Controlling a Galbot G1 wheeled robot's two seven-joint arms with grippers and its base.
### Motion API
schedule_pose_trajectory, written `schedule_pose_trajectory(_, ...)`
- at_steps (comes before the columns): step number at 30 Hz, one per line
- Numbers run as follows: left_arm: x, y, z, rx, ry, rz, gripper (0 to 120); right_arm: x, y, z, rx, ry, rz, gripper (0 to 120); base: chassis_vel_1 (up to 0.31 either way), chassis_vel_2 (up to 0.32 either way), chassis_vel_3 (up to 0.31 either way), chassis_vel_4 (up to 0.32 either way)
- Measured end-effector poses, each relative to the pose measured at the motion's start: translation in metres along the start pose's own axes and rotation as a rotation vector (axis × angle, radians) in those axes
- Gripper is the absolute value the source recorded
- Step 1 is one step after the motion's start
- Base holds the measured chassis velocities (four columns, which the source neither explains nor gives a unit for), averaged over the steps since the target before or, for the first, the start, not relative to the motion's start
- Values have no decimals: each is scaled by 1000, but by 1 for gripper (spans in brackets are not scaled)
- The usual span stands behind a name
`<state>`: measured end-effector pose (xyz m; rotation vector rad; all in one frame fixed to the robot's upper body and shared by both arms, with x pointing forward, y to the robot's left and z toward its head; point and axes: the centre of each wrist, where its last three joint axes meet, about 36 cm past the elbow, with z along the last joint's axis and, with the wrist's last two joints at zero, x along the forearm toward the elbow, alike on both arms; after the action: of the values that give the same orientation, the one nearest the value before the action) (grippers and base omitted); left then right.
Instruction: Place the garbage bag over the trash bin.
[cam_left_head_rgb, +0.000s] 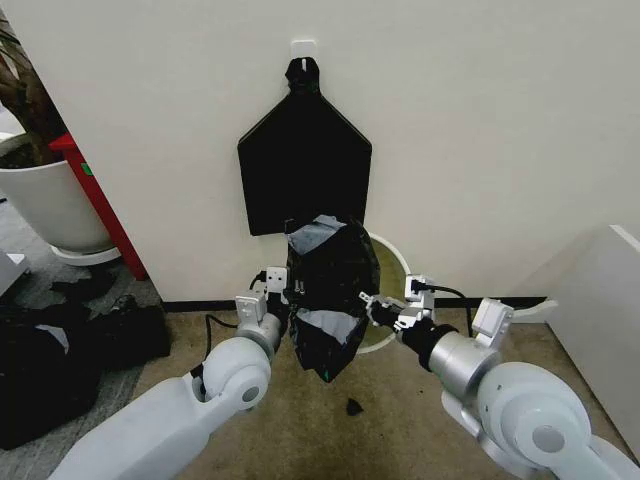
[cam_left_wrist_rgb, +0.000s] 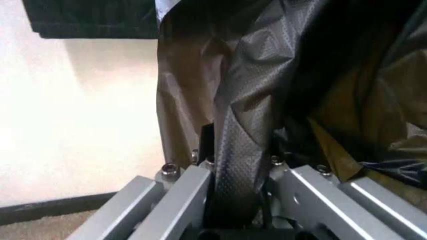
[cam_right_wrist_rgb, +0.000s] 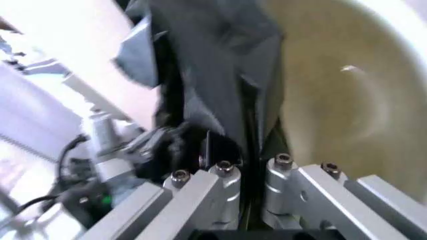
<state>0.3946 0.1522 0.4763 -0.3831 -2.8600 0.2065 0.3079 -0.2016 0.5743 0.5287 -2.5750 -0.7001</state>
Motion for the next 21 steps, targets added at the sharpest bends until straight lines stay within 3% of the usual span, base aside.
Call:
schedule_pose_trajectory(10, -1, 6, -1, 8, -25, -21, 1, 6, -6, -9, 139, -69, 218, 0, 0, 0, 0, 0)
schedule_pose_trajectory(21, 3, 11, 0, 14, -29, -27, 1, -4, -24, -12, 198, -93, 347, 0, 0, 0, 0, 0)
